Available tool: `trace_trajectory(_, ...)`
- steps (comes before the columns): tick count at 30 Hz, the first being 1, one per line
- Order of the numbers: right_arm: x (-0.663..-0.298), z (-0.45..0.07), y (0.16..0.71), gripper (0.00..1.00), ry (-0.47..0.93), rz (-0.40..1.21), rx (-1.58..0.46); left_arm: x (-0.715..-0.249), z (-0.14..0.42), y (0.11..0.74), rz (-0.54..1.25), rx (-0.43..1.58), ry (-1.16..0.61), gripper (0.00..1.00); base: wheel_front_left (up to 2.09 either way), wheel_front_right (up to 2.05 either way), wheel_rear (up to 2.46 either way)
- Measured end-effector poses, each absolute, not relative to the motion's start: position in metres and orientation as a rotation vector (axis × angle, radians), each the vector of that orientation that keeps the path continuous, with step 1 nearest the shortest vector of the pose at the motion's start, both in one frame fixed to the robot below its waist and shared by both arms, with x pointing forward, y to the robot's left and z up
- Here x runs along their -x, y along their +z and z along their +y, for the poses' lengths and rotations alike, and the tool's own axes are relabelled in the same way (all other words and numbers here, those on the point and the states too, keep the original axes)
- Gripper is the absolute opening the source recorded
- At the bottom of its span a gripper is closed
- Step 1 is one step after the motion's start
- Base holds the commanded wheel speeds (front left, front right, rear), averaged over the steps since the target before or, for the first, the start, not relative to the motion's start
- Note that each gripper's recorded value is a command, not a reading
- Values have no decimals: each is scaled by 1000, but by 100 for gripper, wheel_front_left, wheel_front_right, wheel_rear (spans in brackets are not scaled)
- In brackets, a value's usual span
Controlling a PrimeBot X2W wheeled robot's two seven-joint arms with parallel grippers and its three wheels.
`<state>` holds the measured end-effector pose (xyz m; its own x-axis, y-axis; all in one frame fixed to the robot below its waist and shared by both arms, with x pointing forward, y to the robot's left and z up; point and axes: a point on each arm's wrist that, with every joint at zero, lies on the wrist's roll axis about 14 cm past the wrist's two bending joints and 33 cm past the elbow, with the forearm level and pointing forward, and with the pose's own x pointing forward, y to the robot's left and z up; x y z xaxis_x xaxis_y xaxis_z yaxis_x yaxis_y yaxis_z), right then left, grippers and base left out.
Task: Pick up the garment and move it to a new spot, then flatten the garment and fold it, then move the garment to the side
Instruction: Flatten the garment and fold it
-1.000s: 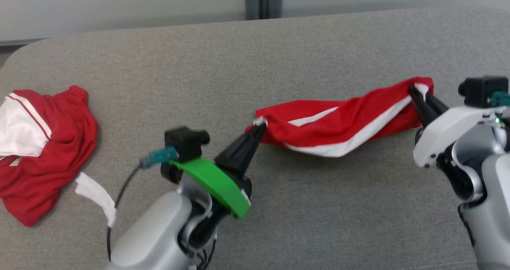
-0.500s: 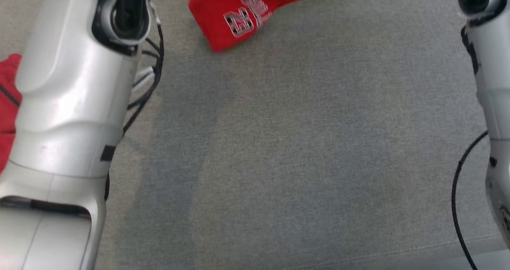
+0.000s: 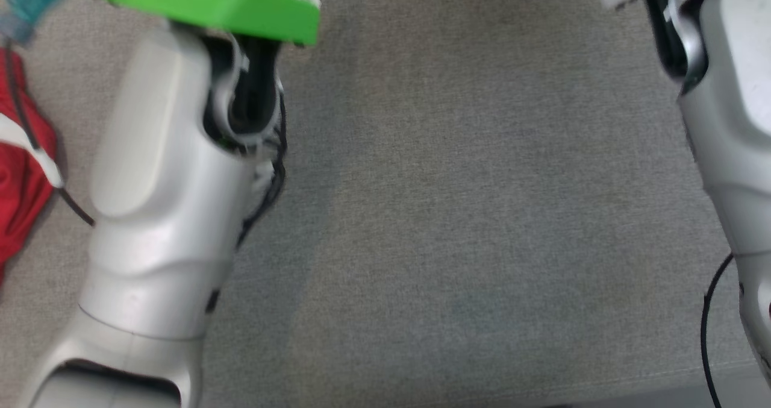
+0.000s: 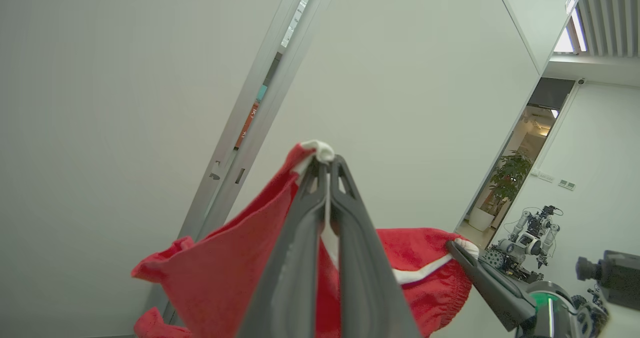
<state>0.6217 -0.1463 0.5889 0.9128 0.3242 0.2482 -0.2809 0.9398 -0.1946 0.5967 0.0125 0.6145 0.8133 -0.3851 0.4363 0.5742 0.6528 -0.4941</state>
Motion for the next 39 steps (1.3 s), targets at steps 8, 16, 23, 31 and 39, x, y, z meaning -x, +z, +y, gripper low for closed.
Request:
trace_trajectory(8, -558, -138, 460, 0, 432, 67, 90, -509, 28, 489, 32, 703, -477, 0, 0, 0, 0)
trace_trajectory(16, -485, -147, 444, 0, 482, 254, 48, -404, 36, 468, 190, 761, -495, 0, 0, 0, 0)
trace_trajectory(23, -416, -165, 436, 0, 470, 458, 32, -332, 21, 474, 312, 811, -581, 0, 0, 0, 0)
trace_trajectory(31, -356, -190, 435, 0, 398, 619, 5, -291, 20, 485, 362, 794, -618, 0, 0, 0, 0)
trace_trajectory(39, -359, -178, 471, 0, 354, 461, -85, -336, 15, 509, 212, 623, -658, 0, 0, 0, 0)
